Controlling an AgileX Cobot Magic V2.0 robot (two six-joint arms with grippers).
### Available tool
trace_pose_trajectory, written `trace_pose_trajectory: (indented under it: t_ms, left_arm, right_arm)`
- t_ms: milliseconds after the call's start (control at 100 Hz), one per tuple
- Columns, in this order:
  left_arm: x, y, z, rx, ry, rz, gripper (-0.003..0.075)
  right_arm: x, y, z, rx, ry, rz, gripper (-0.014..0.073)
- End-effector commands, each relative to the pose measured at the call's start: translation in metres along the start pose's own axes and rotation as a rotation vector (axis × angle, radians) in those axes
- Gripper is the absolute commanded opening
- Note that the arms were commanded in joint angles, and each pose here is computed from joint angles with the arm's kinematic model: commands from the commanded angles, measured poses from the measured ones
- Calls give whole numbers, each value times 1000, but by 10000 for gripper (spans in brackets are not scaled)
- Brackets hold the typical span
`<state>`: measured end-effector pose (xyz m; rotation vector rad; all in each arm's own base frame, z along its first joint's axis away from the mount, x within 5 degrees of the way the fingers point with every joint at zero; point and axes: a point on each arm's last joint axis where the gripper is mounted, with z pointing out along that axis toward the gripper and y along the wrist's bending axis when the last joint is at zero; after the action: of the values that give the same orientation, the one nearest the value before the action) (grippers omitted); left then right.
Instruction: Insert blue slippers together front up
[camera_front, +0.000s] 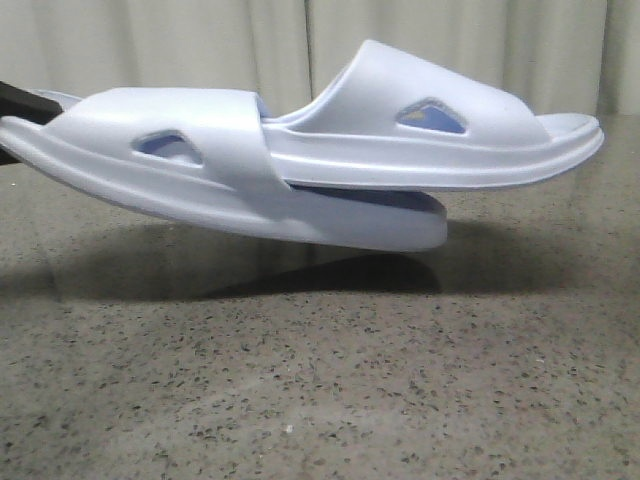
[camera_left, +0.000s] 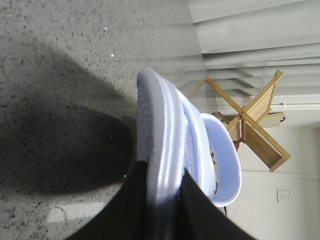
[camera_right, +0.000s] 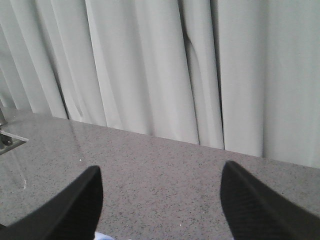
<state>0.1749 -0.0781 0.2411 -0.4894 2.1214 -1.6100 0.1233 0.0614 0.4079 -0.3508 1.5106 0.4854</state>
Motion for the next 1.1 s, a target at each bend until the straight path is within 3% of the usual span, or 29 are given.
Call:
trace_pose_trajectory:
  t_ms: [0, 440, 910, 1090]
  left_arm:
    - [-6, -17, 3, 131, 6, -36, 16]
    - [-13, 5, 18, 95, 62, -73, 16]
    - [-14, 6, 19, 88, 60, -47, 20]
    - [-14, 6, 19, 89, 58, -14, 120]
  right_arm:
    - [-15, -1, -4, 28, -69, -20, 437]
    - [-13, 0, -3, 11, -49, -19, 437]
    - [-10, 2, -1, -9, -24, -18, 437]
    - [-10, 2, -1, -10, -23, -18, 437]
